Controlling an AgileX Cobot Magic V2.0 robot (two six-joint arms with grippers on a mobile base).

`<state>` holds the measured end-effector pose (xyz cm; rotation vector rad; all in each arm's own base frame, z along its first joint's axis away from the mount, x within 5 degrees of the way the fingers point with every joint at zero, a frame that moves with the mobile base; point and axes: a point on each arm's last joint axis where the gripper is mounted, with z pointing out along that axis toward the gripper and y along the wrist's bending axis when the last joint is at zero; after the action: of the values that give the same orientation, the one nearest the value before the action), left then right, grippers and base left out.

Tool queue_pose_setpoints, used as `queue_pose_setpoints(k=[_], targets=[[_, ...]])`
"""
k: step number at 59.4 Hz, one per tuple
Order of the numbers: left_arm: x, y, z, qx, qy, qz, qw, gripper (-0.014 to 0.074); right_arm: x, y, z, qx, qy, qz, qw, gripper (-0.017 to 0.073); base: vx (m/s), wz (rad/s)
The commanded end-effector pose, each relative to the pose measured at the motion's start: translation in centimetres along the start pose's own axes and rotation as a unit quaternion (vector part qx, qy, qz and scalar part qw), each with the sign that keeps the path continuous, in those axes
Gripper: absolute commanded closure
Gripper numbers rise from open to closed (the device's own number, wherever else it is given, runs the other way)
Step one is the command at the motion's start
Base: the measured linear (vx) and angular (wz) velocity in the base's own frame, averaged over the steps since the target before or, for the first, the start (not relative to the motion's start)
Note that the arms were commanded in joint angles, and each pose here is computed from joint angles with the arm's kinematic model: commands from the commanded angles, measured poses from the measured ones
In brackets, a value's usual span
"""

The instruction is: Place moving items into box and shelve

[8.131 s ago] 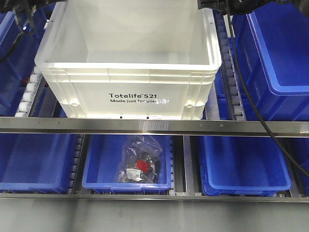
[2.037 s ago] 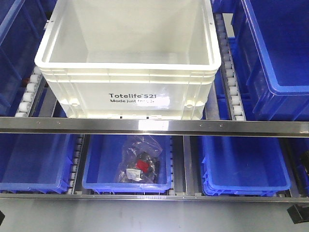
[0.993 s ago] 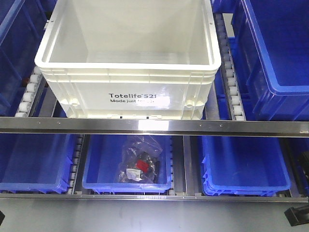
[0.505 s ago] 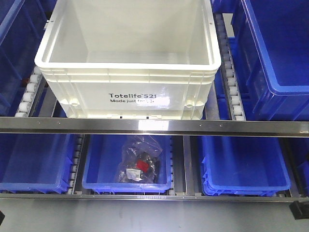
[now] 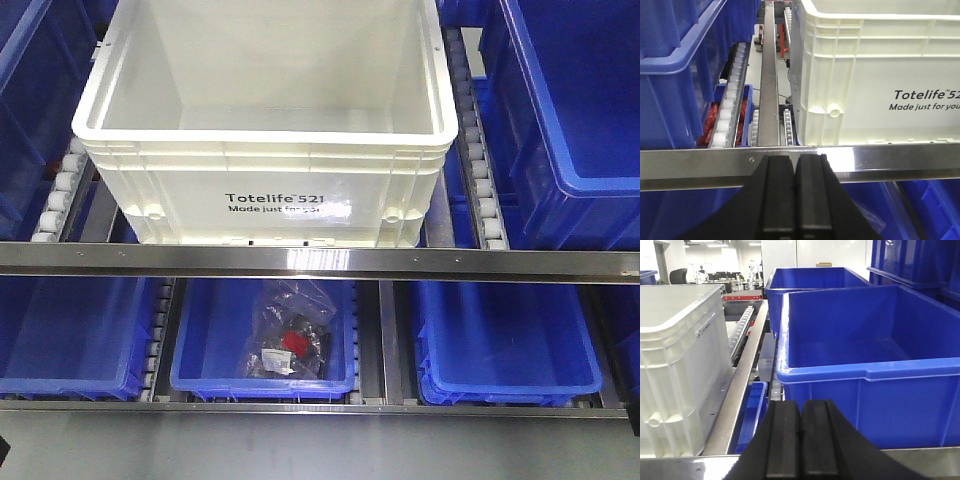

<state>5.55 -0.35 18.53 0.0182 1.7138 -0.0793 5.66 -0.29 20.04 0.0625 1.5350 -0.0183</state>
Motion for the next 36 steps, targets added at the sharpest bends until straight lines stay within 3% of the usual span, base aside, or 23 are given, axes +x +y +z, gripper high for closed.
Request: queue_pose_setpoints(k=[1,36], targets=[[-1.09,-0.06,-0.22,0.003,-0.052,-0.005,0.999,0.06,-0.61,-0.05,-0.07,0.004,-0.042,-0.007,0.999,0.0568,0.0,0.0],[-1.09,-0.06,-0.22,0.003,-0.052,-0.005,0.999,0.06,-0.62,-0.05,-0.07,0.004,-0.043,-0.007,0.999,0.0568,0.0,0.0]])
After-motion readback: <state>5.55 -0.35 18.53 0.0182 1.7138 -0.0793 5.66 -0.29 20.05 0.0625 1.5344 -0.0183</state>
